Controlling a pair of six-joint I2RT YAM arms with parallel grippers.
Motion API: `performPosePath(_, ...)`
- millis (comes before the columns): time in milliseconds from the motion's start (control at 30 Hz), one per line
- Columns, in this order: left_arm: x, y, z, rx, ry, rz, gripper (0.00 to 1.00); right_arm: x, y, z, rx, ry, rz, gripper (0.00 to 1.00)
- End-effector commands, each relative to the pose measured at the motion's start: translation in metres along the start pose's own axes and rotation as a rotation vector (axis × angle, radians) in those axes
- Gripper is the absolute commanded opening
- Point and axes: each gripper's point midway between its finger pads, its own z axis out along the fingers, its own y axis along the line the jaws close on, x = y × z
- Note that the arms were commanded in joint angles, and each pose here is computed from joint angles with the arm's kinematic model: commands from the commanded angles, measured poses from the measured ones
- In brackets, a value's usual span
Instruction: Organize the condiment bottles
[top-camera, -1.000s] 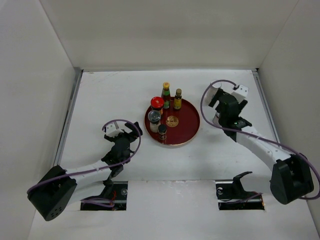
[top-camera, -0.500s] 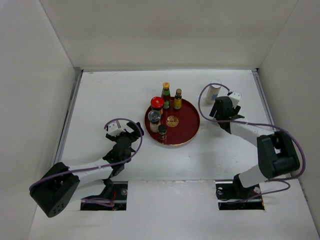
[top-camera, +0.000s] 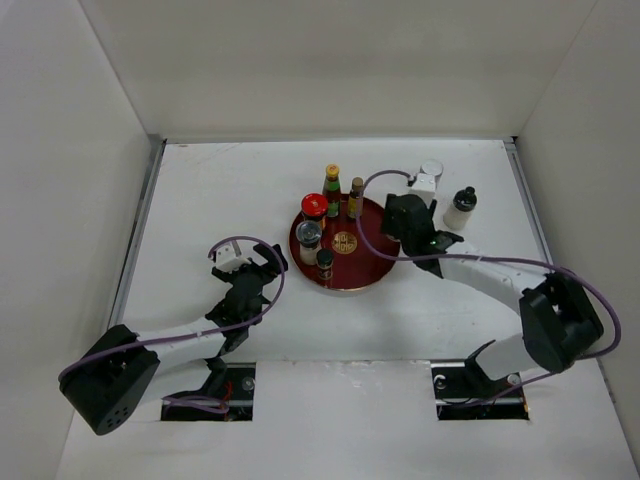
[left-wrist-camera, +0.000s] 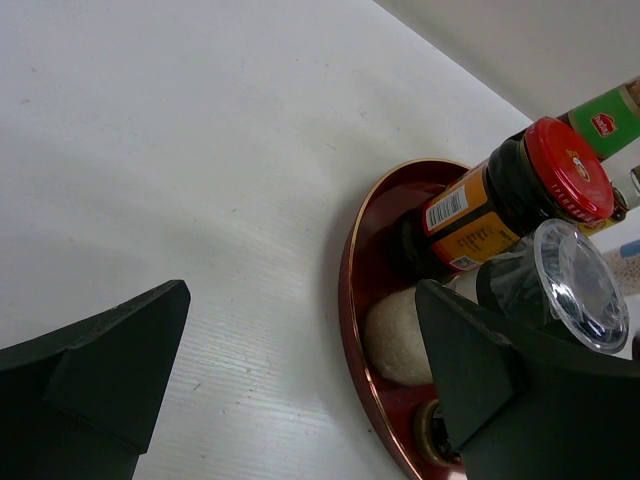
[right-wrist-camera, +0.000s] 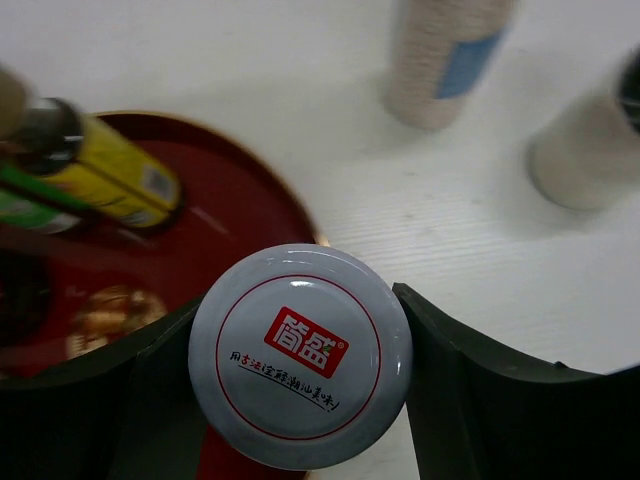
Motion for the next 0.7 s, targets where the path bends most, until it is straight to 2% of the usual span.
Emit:
performPosePath(0, -0.018, -0.019, 0.005, 0.037, -0.045, -0.068, 1.00, -0.057, 0.066, -0.009, -0.150, -0.143, 0.080, 0.46)
performPosePath(267, -0.019, -0.021, 0.004, 0.045, -0.045, -0.073, 1.00, -0.041, 0.148, 0.013, -0.290, -0.089, 0.038, 0.47)
performPosePath(467, -0.021, -0.021, 0.003, 0.050, -0.049, -0.078, 1.00, -0.019, 0.170, 0.027, -0.299, -0.040, 0.002, 0.52)
performPosePath(500, -0.021, -0.022, 0.003, 0.051, -0.050, -0.080, 1.00, -0.018, 0.171, 0.027, -0.301, -0.040, 0.003, 0.56)
performPosePath(600, -0.020, -0.022, 0.003, 0.050, -0.049, -0.078, 1.00, -0.021, 0.170, 0.018, -0.303, -0.042, 0.003, 0.75)
performPosePath(667, -0.019, -0.021, 0.003, 0.049, -0.045, -0.075, 1.00, -0.028, 0.165, 0.010, -0.303, -0.052, 0.008, 0.79)
